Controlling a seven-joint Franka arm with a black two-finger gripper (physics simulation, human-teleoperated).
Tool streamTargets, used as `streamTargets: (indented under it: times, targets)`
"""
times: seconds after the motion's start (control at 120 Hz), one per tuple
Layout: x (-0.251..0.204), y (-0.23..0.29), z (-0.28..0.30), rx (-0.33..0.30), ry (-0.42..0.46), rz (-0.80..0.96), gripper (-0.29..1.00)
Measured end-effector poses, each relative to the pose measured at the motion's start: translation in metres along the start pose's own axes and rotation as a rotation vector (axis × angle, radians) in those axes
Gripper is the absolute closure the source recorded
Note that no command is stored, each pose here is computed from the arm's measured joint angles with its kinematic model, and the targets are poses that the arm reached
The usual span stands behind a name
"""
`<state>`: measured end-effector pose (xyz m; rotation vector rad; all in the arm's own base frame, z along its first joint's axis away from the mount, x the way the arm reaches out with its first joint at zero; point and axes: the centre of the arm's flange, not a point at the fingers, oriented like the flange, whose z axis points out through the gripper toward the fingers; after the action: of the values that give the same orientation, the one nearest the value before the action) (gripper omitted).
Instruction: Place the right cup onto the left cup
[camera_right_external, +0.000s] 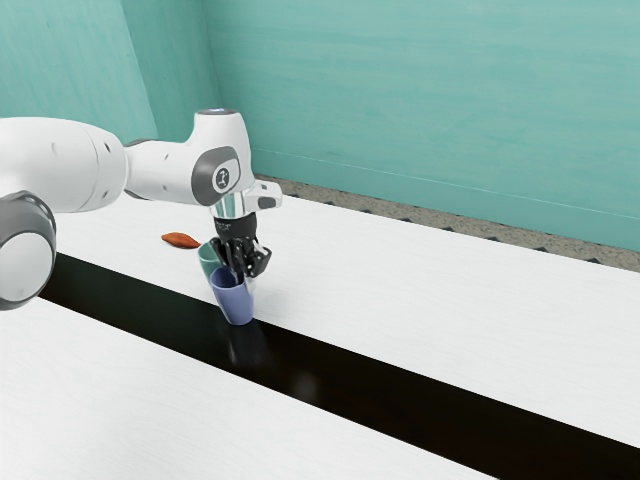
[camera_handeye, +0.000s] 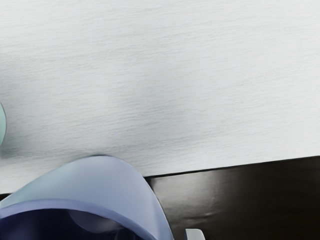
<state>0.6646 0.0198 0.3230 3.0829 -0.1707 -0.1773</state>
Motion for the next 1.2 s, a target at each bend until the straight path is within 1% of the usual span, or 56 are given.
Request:
streamTargets:
  times: [0.208,0.442,0.667,0.825,0.958,1.067,1.2]
  targets:
    - [0.000,0.000,0.000,-0.004,0.002,-0.001,0.74]
    - [-0.001,0.003,-0.008,-0.003,0.010,0.004,0.78]
    - [-0.008,0.009,-0.035,-0.004,0.013,0.011,0.78]
    - [0.000,0.012,-0.073,0.007,0.029,0.023,0.79]
    - [0.004,0.015,-0.099,0.013,0.025,0.032,0.79]
    - [0.008,0.015,-0.115,0.032,0.016,0.041,0.79]
    - [0.010,0.002,-0.129,0.063,0.005,0.031,0.79]
